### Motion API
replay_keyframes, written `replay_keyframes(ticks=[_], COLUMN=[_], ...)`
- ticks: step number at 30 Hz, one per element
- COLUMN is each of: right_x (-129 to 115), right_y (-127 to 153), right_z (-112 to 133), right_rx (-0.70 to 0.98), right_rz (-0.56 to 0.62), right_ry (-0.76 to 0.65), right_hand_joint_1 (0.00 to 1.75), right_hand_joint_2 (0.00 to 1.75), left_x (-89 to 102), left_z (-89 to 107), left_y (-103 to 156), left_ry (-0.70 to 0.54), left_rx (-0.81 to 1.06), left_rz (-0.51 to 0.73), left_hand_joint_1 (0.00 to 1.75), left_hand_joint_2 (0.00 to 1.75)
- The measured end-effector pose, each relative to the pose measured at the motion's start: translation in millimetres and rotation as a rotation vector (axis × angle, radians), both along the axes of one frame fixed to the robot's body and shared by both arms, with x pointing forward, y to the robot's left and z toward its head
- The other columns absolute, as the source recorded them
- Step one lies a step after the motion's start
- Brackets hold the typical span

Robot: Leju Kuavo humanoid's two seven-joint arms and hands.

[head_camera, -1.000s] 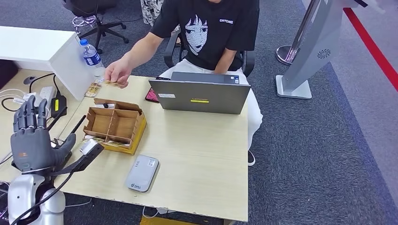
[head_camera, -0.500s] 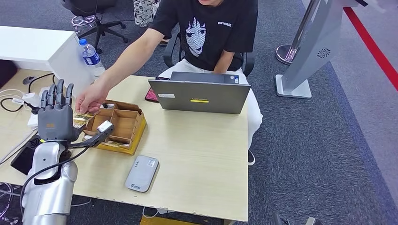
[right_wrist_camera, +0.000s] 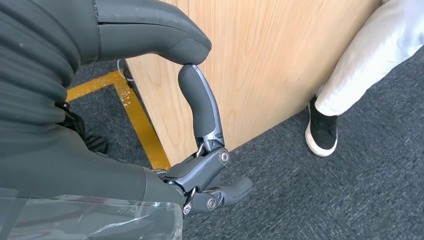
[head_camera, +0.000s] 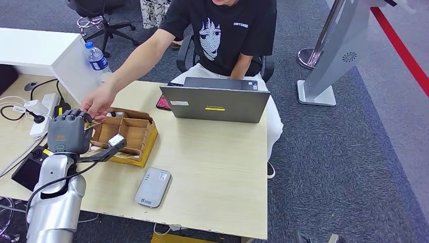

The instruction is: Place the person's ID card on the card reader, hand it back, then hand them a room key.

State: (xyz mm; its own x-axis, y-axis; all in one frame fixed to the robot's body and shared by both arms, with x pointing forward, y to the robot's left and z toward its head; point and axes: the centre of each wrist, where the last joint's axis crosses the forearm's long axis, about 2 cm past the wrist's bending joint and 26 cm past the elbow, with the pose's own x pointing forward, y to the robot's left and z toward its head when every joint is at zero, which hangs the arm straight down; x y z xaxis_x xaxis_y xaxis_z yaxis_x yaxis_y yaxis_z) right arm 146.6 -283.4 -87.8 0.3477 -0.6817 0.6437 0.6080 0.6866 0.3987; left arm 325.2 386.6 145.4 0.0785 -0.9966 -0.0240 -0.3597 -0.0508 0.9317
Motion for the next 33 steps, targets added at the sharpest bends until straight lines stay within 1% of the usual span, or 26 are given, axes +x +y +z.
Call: replay_keyframes(ticks=[3,6,12,14,16,20,24,30,33], right_x=[-0.4,-1.2,-2.8,-2.9,-2.9,-2.2,-0.4,1.9,1.8], right_y=[-0.3,-0.7,-3.2,-3.9,-4.3,-4.9,-6.0,-8.2,-9.1], right_z=[-0.2,-0.4,-1.0,-1.1,-1.1,-0.9,-0.4,0.3,0.2], right_rx=[-0.008,-0.013,-0.020,-0.025,-0.029,-0.039,-0.043,-0.046,-0.046], right_rz=[-0.001,-0.003,-0.020,-0.020,-0.022,-0.017,-0.011,-0.010,-0.015], right_ry=[0.006,0.007,0.016,0.023,0.029,0.040,0.043,0.042,0.043], right_hand_joint_1=[0.00,0.00,0.00,0.00,0.00,0.00,0.00,0.00,0.00], right_hand_joint_2=[1.75,1.75,1.75,1.75,1.75,1.75,1.75,1.75,1.75], left_x=[-4.9,-18.6,-58.6,-70.0,-78.9,-93.2,-103.0,-107.8,-106.4], left_z=[-1.5,-7.6,-37.4,-47.2,-54.7,-68.6,-78.9,-86.1,-86.0], left_y=[-7.4,-26.5,-84.6,-100.0,-109.4,-114.8,-109.6,-99.0,-95.1], left_ry=[0.002,0.036,0.162,0.203,0.243,0.335,0.418,0.500,0.501], left_rx=[-0.002,-0.005,0.047,0.064,0.081,0.115,0.141,0.162,0.175], left_rz=[-0.061,-0.164,-0.396,-0.458,-0.504,-0.551,-0.558,-0.541,-0.532], left_hand_joint_1=[1.75,1.75,1.75,1.75,1.75,1.75,1.75,1.75,1.75], left_hand_joint_2=[1.75,1.75,1.75,1.75,1.75,1.75,1.75,1.75,1.75])
